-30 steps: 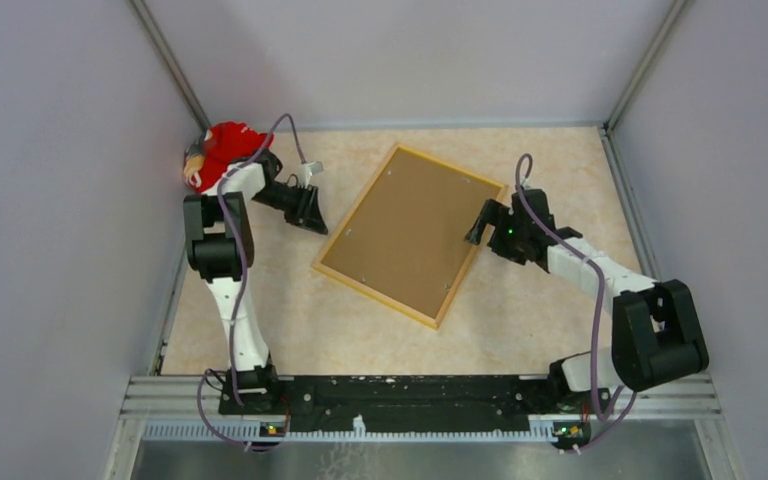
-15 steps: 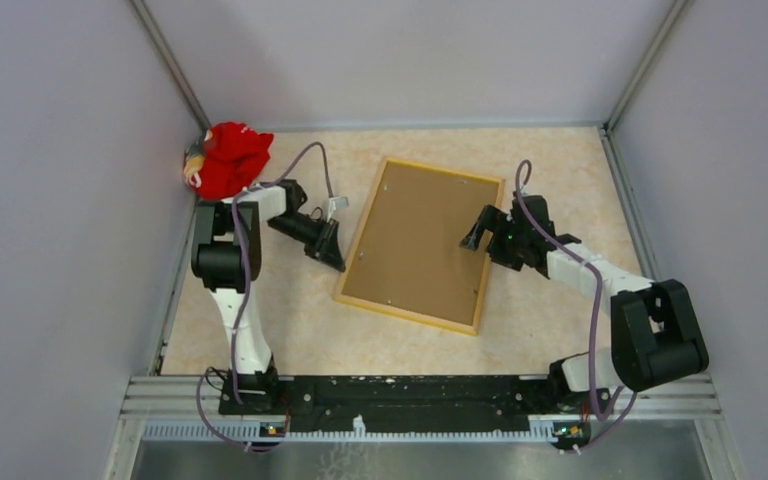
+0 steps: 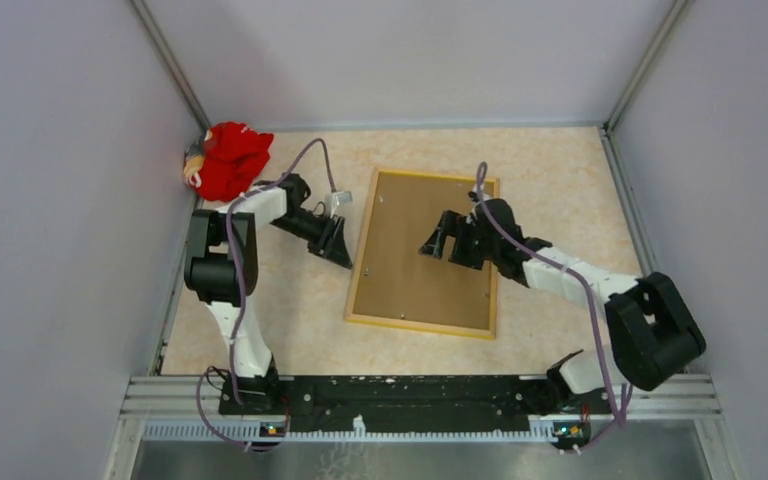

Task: Put the photo into the frame
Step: Adjust the photo frame at the center of the board, then install the photo frame at the center of the board.

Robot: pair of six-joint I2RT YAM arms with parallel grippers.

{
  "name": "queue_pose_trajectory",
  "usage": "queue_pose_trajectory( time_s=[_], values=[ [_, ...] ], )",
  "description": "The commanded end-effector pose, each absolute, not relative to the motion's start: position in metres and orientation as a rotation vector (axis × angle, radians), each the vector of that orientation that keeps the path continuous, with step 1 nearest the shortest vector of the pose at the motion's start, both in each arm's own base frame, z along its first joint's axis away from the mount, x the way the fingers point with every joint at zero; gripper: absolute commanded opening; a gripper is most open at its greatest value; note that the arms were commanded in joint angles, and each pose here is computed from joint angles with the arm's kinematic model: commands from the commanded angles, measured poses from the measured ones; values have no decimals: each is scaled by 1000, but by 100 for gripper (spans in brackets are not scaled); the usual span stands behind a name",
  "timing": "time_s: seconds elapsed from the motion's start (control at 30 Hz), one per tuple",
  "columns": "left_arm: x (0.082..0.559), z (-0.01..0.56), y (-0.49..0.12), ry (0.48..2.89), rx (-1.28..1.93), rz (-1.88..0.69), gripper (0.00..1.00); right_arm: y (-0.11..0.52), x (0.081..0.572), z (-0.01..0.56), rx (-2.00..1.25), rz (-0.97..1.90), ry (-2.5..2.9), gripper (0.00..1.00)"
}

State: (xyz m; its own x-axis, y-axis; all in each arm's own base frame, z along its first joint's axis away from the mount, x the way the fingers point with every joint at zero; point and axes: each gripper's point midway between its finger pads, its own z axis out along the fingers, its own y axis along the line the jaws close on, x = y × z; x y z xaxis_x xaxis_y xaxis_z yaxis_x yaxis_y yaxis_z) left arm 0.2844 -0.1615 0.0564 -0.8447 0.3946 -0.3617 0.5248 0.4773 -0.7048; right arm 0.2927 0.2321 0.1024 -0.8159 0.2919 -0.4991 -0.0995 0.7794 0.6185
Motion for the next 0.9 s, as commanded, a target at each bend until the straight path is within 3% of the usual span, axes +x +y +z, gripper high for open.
queue_pose_trajectory(
  time_s=[0.0, 0.37, 0.63, 0.87],
  values=[
    [326, 71, -177, 2481, 734, -1350, 47, 305, 297, 124, 20, 1073, 2283, 91],
    [340, 44, -182, 2525, 727, -1342, 38, 399, 288, 96, -118, 1206, 2326, 85],
    [338, 30, -181, 2562, 730, -1308, 26, 423, 278, 78, -161, 1247, 2376, 83],
    [338, 28, -182, 2574, 716, -1310, 22, 431, 274, 71, -156, 1272, 2393, 82]
  ],
)
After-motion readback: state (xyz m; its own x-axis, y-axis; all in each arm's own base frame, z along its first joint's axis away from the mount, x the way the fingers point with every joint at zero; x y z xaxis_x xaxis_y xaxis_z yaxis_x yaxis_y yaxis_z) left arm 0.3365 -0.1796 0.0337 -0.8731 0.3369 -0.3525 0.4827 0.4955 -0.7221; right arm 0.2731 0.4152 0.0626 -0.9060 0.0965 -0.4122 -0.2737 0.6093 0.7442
